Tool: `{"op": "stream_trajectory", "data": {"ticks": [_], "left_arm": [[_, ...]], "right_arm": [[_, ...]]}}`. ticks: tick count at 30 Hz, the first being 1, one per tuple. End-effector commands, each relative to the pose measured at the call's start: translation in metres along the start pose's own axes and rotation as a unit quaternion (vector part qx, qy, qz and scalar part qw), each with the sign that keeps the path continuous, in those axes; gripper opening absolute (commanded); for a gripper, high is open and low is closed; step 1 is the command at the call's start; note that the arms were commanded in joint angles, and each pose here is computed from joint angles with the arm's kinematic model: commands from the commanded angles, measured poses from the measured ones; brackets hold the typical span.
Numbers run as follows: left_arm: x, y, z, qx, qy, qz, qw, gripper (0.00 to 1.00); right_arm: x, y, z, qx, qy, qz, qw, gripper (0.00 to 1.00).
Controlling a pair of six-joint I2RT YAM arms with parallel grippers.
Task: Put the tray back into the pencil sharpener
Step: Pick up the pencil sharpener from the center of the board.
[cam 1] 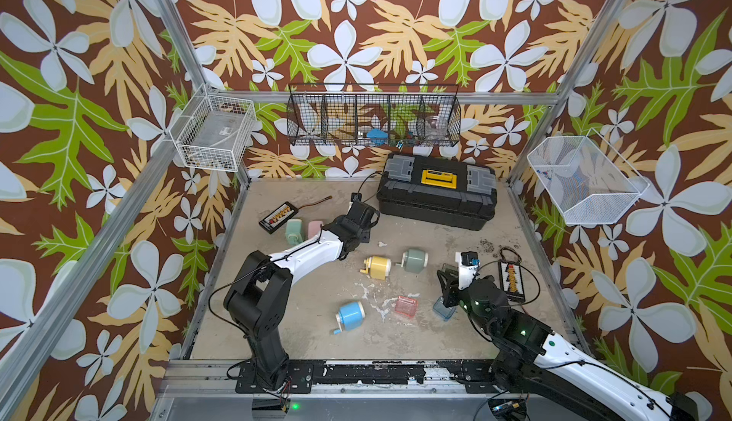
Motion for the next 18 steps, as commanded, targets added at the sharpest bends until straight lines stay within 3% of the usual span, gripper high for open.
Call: {"op": "stream_trajectory", "data": {"ticks": [1, 5, 11, 16, 18], "left_arm": [[0.017, -0.018, -0.003, -0.028, 0.007, -0.038, 0.999, 0.0], [0.019, -0.049, -0.008, -0.095, 0.049, -0.06, 0.992, 0.0], [0.004, -0.094, -0.013, -0.192, 0.137, -0.071, 0.969, 0.0], [-0.023, -0.124, -0.015, -0.263, 0.256, -0.076, 0.927, 0.0], [-0.035, -0.138, -0.015, -0.294, 0.304, -0.087, 0.902, 0.0]], "right_arm": [[0.003, -0.001, -0.001, -0.003, 0.007, -0.004, 1.0, 0.28], [0.004, -0.002, 0.0, -0.001, 0.006, -0.002, 1.0, 0.28], [0.006, -0.005, 0.001, 0.0, 0.003, 0.013, 1.0, 0.28], [0.003, -0.005, 0.007, 0.016, 0.014, 0.033, 0.999, 0.29], [0.0, -0.004, 0.008, 0.018, 0.017, 0.046, 0.999, 0.3]]}}
Point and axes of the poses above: each gripper's point midway between its finger pads, its own y axis out along the fingers, its own z axis along the line the jaws close on, x = y × z, the point moved 3 cm from there along -y, back along the fingers, and after that the axes turned 7 degrees about -y, right-handed, at the moved point
